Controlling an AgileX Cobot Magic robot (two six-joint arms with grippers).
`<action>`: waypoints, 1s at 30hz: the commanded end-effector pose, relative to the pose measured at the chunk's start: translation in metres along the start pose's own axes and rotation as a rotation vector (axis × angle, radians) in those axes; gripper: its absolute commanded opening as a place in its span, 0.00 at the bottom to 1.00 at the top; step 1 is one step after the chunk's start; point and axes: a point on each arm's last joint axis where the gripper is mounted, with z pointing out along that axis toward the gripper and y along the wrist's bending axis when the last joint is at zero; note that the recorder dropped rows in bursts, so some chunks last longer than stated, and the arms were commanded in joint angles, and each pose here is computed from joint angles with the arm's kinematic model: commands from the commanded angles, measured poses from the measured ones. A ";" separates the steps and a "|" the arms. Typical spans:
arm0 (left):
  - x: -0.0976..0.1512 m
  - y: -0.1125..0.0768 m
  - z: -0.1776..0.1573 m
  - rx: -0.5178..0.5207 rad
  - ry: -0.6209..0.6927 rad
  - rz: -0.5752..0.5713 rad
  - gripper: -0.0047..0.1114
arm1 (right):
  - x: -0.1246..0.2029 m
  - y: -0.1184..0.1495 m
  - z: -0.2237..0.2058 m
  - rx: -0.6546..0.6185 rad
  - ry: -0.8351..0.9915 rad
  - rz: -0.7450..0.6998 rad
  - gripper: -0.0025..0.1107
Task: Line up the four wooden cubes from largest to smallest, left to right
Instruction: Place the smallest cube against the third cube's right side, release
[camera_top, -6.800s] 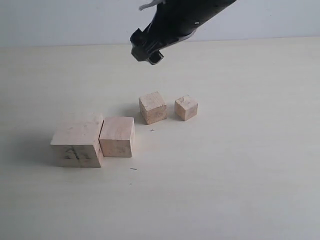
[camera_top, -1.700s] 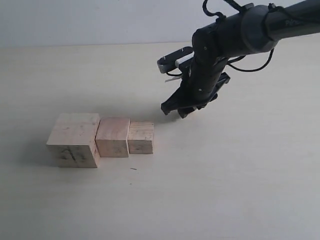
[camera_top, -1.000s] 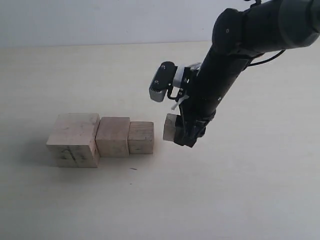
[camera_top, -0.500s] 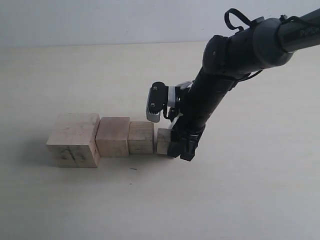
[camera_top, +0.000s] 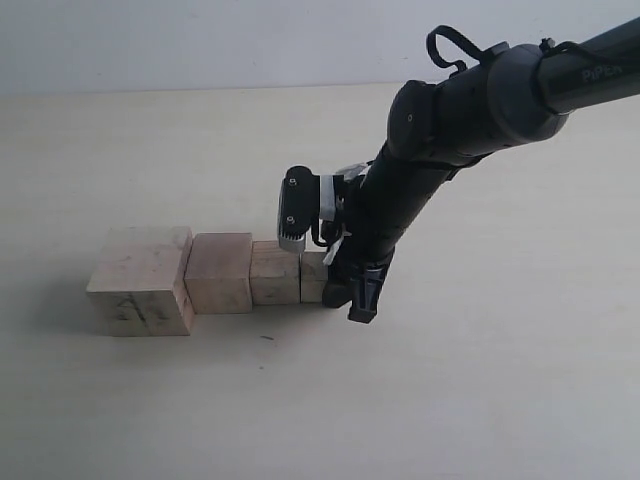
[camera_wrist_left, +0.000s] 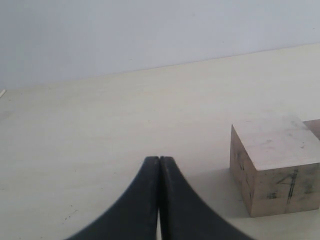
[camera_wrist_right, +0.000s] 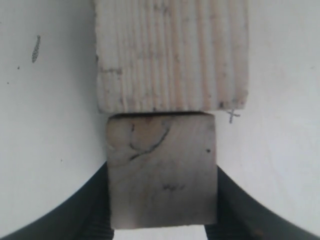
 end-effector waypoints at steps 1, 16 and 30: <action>-0.001 0.000 0.000 -0.004 -0.011 0.000 0.04 | 0.002 -0.001 0.006 0.024 0.019 -0.038 0.02; -0.001 0.000 0.000 -0.004 -0.011 0.000 0.04 | 0.002 -0.002 0.006 0.027 0.017 -0.035 0.12; -0.001 0.000 0.000 -0.004 -0.011 0.000 0.04 | -0.025 0.004 -0.077 0.146 -0.130 0.155 0.69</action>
